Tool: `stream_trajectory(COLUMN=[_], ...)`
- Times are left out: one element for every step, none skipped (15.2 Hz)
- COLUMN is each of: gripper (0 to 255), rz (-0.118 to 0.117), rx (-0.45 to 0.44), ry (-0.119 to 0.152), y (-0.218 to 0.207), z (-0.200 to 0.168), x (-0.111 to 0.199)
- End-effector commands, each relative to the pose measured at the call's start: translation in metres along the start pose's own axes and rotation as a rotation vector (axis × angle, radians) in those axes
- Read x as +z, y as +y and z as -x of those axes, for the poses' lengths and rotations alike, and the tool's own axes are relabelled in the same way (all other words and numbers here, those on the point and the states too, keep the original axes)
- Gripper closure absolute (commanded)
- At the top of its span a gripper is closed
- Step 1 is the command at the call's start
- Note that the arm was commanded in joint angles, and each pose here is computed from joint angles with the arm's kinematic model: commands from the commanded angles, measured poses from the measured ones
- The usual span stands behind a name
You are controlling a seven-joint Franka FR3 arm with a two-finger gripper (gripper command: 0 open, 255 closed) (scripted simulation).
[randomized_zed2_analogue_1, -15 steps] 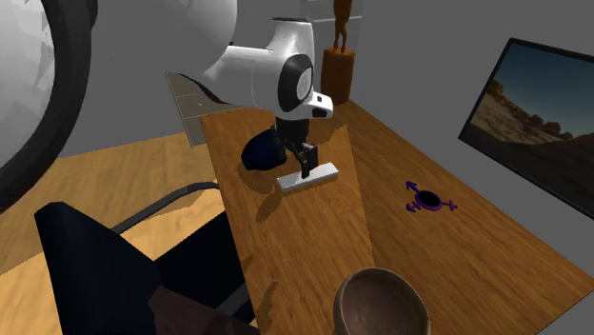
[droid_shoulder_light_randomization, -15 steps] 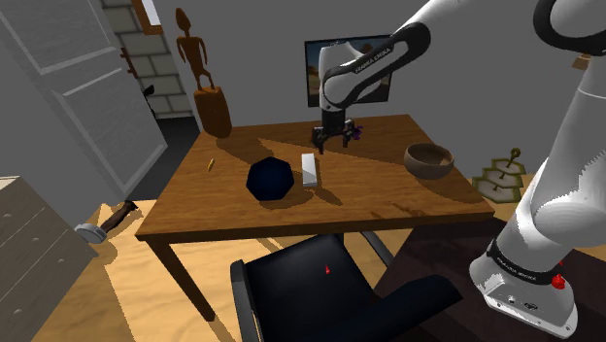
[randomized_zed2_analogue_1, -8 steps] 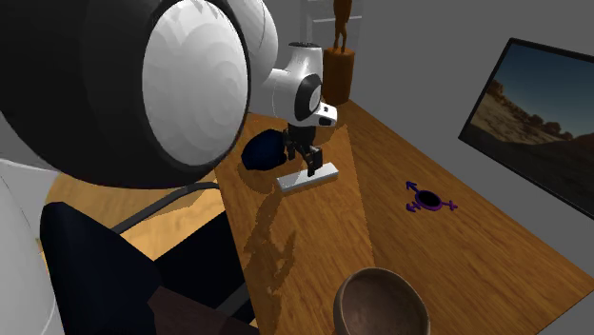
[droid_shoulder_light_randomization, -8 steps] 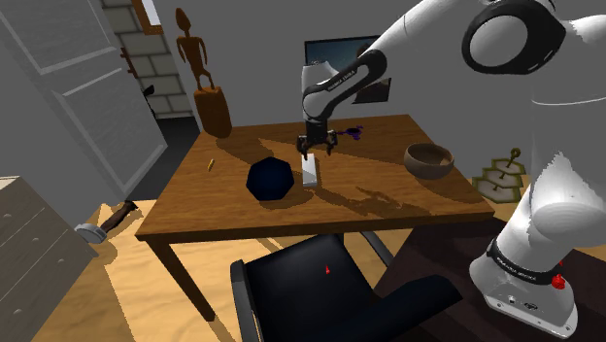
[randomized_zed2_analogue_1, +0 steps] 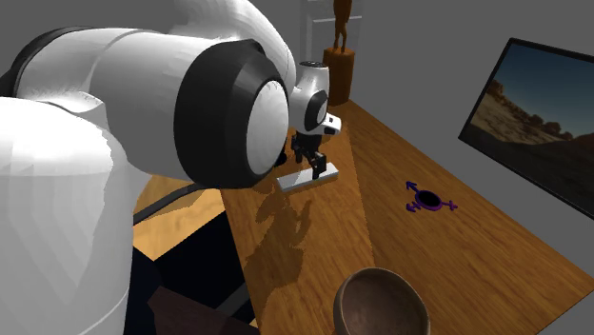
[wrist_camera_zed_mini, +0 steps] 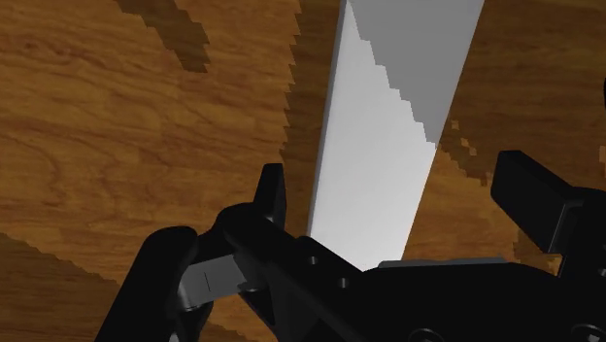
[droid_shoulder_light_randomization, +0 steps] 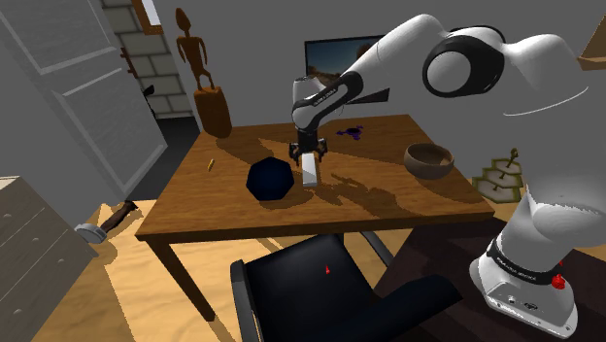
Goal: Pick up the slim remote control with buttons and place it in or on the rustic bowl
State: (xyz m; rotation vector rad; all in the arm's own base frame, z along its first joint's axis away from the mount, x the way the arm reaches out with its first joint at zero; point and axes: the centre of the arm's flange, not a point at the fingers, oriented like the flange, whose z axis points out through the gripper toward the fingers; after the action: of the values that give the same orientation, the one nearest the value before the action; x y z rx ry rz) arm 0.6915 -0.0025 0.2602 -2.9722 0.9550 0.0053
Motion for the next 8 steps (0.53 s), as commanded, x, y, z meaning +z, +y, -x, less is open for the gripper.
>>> stream_trajectory(gripper=[0, 0, 0, 0, 0, 0, 0, 0], rz=[0.0, 0.0, 0.0, 0.0, 0.0, 0.0, 0.0, 0.0], rx=[0.001, 0.001, 0.001, 0.001, 0.001, 0.001, 0.001, 0.001], ry=[0.0, 0.0, 0.0, 0.0, 0.0, 0.0, 0.0, 0.0], y=[0.0, 0.0, 0.0, 0.0, 0.0, 0.0, 0.0, 0.0], z=[-0.001, -0.001, -0.001, -0.001, -0.001, -0.001, -0.001, -0.001], x=[0.011, 0.016, 0.021, 0.029, 0.029, 0.029, 0.029, 0.029])
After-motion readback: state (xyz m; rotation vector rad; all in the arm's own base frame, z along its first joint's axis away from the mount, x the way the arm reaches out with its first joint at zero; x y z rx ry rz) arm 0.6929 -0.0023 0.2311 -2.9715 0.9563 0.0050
